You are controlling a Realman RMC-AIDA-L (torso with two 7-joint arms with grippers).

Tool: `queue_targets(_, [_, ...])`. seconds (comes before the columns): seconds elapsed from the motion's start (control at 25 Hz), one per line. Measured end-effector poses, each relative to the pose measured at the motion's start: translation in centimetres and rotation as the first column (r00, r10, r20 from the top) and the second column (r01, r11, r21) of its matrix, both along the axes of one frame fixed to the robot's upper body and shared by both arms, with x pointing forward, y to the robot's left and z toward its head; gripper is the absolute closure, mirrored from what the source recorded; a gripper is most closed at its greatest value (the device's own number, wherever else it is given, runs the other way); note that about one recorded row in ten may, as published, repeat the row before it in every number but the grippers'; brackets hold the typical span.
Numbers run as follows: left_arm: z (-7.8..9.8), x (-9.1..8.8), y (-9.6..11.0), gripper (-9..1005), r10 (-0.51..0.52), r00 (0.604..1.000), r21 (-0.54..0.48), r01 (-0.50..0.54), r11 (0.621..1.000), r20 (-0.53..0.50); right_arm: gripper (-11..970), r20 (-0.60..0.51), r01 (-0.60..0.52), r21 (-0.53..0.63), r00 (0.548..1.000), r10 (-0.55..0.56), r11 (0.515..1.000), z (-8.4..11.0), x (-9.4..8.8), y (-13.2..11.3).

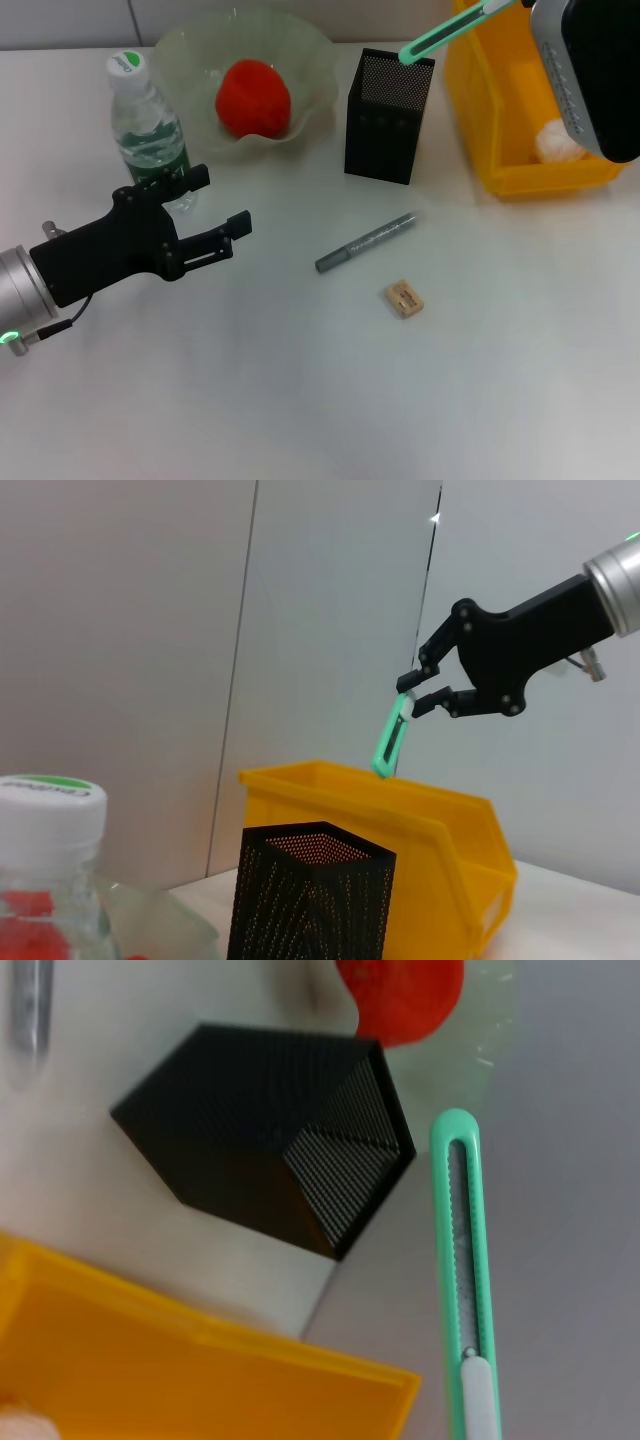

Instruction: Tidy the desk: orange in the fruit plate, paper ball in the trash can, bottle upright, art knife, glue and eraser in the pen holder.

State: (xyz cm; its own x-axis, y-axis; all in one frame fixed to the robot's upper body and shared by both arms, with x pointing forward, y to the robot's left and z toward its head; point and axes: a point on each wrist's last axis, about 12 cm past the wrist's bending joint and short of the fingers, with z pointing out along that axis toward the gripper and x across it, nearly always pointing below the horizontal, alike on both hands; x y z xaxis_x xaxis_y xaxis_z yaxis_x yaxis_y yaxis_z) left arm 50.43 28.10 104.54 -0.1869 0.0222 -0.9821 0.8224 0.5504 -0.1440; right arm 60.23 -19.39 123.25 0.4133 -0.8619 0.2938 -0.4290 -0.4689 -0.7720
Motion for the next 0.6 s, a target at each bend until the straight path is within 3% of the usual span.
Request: queue_targets(0.6, [-0.3,0.1,0.1,137,0.025,1.000,0.012,-0.025,1.000,-0.003,771,0.127,-0.112,-0.133,0.983,0.129,0.985,-3.4,0.7,0.3])
